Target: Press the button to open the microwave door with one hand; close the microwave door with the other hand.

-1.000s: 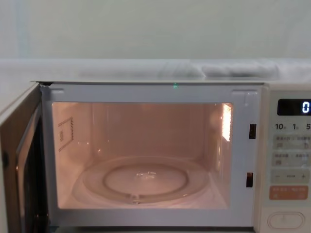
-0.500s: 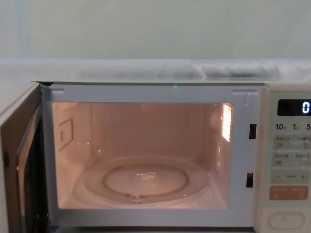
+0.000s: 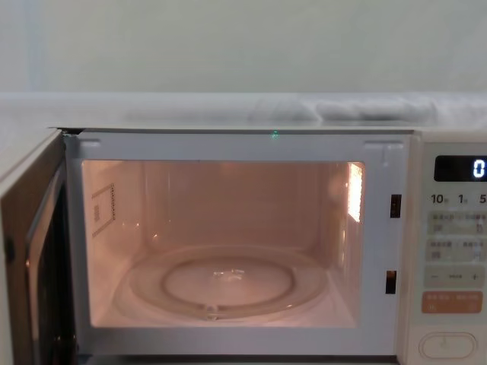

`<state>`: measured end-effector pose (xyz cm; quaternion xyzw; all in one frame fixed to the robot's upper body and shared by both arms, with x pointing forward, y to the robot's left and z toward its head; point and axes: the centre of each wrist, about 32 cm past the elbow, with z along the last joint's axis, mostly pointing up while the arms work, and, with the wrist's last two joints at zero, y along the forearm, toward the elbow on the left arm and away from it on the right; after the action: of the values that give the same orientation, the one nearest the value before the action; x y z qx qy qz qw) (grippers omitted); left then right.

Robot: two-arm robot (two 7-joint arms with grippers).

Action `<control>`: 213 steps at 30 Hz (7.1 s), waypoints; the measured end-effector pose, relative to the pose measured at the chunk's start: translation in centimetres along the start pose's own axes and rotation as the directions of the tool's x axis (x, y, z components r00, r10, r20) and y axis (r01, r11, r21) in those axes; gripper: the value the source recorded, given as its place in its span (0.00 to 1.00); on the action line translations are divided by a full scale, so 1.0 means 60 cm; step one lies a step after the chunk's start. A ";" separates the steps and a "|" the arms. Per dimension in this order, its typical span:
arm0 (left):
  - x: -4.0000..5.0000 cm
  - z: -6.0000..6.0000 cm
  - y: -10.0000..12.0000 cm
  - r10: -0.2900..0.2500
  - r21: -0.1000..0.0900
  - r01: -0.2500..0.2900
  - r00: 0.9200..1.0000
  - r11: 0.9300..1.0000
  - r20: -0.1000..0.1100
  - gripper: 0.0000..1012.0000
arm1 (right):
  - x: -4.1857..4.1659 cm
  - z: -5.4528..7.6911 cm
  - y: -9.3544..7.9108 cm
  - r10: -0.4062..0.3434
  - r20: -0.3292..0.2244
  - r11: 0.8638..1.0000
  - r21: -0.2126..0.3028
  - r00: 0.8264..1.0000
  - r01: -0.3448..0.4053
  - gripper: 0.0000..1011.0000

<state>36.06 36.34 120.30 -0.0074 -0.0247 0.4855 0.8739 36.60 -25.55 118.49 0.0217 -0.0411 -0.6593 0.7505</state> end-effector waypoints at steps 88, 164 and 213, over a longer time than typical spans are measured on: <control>-0.107 0.044 -0.207 -0.050 -0.026 0.048 0.992 0.999 -0.119 0.00 | 0.000 0.000 0.000 0.000 0.000 1.000 0.000 1.000 0.000 0.99; -0.131 0.077 -0.314 -0.101 -0.061 0.098 0.993 0.993 -0.054 0.00 | 0.000 0.000 0.000 0.000 0.000 1.000 0.000 1.000 0.000 0.99; -0.141 0.088 -0.366 -0.072 -0.006 0.072 0.997 0.997 0.022 0.00 | 0.000 0.000 0.000 0.000 0.000 1.000 0.000 1.000 0.000 0.99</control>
<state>49.95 17.52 126.07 -0.0042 -0.0362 0.4535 0.8905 36.60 -25.55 118.49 0.0217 -0.0411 -0.6593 0.7505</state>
